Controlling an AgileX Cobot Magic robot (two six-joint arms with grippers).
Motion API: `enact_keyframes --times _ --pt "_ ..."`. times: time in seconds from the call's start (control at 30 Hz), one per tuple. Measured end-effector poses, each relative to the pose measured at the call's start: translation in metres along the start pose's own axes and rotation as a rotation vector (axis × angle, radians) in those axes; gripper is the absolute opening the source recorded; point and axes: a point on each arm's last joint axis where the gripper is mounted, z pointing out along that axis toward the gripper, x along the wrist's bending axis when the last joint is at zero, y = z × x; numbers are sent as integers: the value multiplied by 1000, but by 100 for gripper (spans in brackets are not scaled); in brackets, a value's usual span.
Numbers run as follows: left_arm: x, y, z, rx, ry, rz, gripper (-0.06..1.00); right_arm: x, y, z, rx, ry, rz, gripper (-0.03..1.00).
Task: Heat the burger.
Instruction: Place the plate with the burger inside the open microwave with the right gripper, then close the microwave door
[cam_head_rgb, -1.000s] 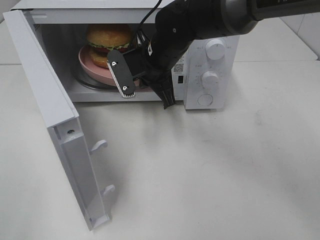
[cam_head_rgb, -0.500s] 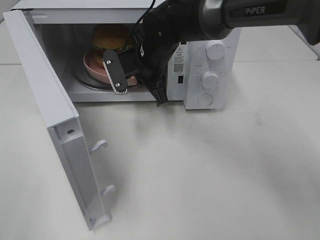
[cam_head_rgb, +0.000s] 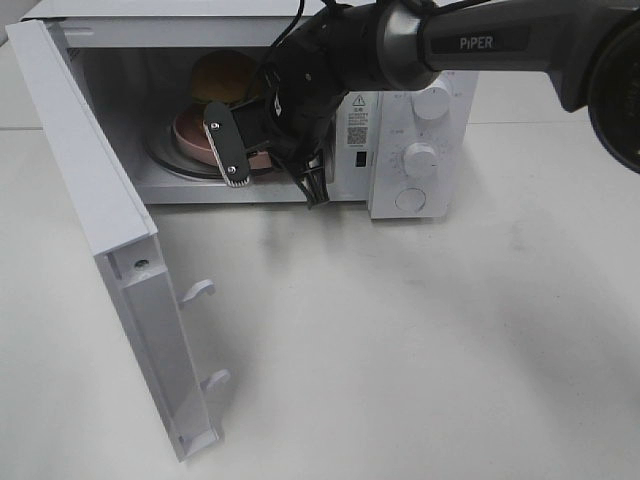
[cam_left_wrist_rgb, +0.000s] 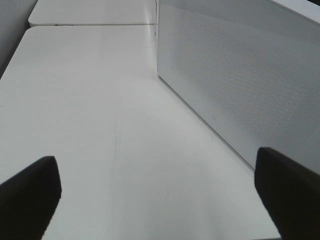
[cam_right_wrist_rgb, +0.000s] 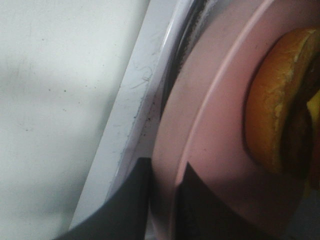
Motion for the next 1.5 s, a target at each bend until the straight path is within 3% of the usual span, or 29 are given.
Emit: enact_keyframes --times 0.17,0.23,0.33,0.4,0.57,0.8,1.2,1.5 --pt "0 0 0 0 2 1 99 -5 -1 -1 -6 -34 -4 19" --pt "0 0 0 0 2 1 99 -9 -1 -4 -15 -56 0 30" --pt "0 0 0 0 2 1 99 -9 -1 -4 -17 -56 5 33" --pt "0 0 0 0 2 1 99 -8 1 -4 -39 -45 49 46" --pt "0 0 0 0 2 1 99 -8 3 -4 -62 -37 93 56" --pt "0 0 0 0 2 1 99 2 1 -12 -65 -12 100 57" --pt "0 0 0 0 3 2 99 21 -3 -41 -116 -42 136 61" --pt "0 0 0 0 4 3 99 36 -9 -67 -127 -41 227 81"
